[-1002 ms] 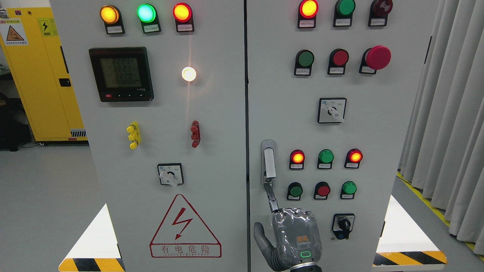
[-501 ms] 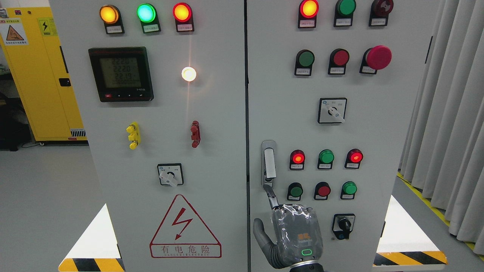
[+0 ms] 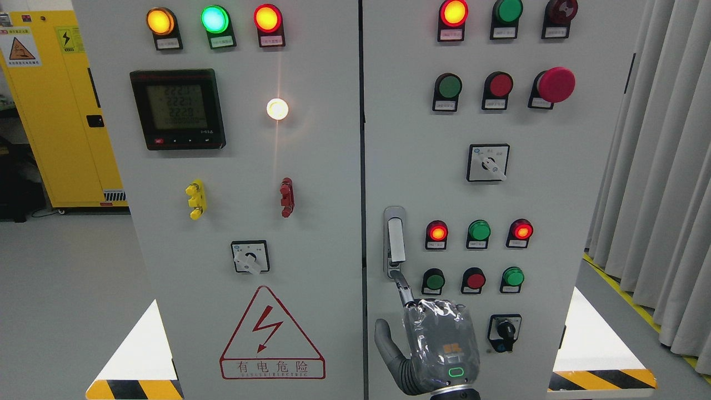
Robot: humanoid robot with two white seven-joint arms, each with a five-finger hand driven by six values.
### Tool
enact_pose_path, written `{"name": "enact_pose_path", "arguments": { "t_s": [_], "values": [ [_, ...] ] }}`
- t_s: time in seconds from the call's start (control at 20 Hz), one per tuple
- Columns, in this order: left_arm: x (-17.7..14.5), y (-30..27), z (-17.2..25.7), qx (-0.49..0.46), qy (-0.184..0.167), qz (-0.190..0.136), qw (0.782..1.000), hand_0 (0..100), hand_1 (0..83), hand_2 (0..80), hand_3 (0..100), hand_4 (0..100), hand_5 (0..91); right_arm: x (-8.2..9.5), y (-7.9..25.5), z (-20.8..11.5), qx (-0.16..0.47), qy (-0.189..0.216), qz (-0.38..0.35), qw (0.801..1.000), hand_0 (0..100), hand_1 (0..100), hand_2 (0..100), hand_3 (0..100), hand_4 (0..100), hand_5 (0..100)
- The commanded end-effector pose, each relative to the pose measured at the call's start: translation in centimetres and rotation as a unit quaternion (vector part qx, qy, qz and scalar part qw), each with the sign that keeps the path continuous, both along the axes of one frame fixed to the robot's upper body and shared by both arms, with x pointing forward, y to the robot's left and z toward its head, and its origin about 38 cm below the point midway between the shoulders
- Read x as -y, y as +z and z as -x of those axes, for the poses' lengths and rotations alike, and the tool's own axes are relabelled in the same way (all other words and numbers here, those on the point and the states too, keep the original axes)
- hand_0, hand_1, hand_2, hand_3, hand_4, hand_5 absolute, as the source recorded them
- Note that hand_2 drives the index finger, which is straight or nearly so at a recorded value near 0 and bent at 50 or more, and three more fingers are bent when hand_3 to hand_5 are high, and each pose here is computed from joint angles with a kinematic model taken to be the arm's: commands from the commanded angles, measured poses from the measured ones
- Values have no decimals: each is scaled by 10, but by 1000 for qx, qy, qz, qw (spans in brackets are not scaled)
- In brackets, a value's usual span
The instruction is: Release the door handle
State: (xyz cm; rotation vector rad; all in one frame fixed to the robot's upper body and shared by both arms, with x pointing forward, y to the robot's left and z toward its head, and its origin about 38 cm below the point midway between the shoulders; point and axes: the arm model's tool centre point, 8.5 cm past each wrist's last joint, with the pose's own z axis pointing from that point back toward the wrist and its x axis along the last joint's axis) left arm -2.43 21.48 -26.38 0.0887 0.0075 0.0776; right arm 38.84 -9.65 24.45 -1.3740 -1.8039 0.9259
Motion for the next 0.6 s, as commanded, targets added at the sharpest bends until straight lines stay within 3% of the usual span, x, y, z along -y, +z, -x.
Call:
{"name": "enact_pose_path", "arguments": {
  "t_s": [0.0, 0.25, 0.35, 0.55],
  "values": [
    [0, 0, -5, 8, 0, 1, 1000, 120, 556, 0, 0, 0, 0, 10, 6, 21, 5, 7, -30, 1000, 707, 455, 634, 1000, 1000, 1000],
    [0, 0, -5, 8, 0, 1, 1000, 120, 556, 0, 0, 0, 0, 13, 12, 31, 13, 11, -42, 999, 823, 434, 707, 1000, 1000, 1000],
    [0, 0, -5, 8, 0, 1, 1000, 120, 556, 0, 0, 0, 0, 15, 12, 37, 13, 12, -49, 999, 919, 389, 722, 1000, 1000, 1000],
    [0, 0, -5, 8, 0, 1, 1000, 120, 556, 0, 0, 0, 0, 16, 13, 42, 14, 13, -52, 998, 912, 286, 748, 1000, 1000, 1000]
  ]
}}
